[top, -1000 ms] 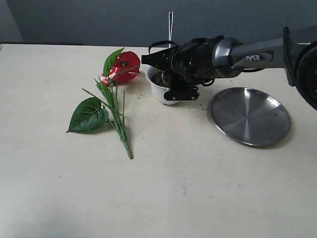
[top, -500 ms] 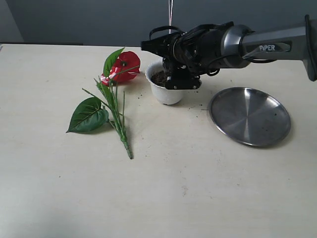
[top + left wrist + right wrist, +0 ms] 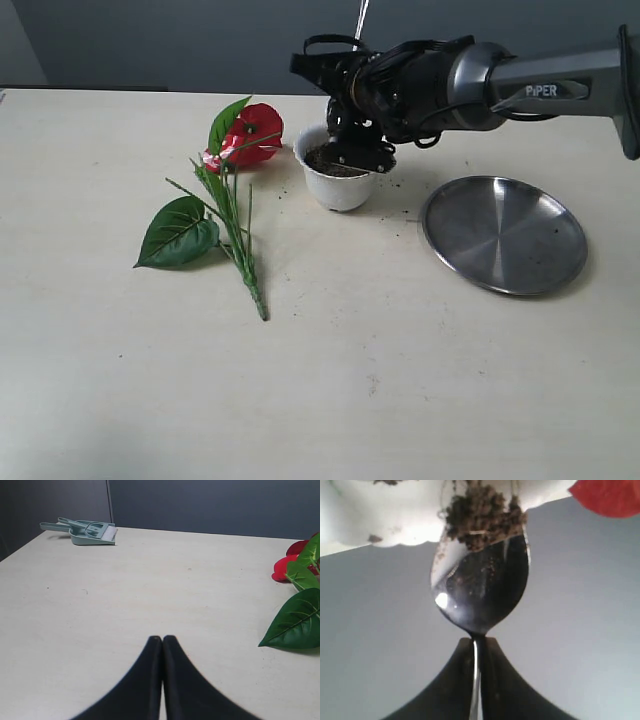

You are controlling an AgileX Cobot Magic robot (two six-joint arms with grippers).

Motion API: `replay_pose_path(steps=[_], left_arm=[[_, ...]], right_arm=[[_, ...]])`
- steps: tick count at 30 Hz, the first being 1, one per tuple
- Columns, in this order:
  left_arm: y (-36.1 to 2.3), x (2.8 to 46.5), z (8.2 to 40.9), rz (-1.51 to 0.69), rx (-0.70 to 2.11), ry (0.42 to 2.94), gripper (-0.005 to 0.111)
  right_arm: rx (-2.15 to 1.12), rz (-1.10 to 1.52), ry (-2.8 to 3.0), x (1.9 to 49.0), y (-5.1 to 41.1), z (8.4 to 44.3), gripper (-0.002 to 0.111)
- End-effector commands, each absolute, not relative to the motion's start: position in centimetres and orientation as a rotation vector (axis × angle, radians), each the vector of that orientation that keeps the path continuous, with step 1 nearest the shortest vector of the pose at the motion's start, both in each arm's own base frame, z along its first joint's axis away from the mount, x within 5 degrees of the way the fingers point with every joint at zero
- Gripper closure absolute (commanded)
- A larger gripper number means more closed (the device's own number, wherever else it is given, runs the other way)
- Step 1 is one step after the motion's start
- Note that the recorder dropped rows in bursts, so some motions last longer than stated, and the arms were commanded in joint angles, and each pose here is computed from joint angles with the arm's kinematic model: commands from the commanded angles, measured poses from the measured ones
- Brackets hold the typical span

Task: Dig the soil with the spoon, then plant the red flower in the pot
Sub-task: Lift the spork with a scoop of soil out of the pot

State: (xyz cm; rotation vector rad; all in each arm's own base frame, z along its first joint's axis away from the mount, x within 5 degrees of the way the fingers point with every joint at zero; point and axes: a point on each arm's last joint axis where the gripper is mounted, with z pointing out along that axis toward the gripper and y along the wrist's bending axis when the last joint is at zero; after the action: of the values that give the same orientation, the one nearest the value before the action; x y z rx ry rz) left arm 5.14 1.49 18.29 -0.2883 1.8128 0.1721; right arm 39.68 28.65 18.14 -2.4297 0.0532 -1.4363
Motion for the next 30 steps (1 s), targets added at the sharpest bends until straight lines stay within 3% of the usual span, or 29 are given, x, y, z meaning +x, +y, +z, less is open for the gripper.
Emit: replay_pose_path(steps=[1,30], left_arm=[[1.48,5.16,18.28,0.171,-0.286,1.801,0.106],[1.48,5.16,18.28,0.171,-0.286,1.801,0.106]], right_arm=[[-2.352,-1.438,0.305,40.65,27.23,18.99,0.109],[-2.042,-1.154,0.948,40.58,26.85,18.82,0.109]])
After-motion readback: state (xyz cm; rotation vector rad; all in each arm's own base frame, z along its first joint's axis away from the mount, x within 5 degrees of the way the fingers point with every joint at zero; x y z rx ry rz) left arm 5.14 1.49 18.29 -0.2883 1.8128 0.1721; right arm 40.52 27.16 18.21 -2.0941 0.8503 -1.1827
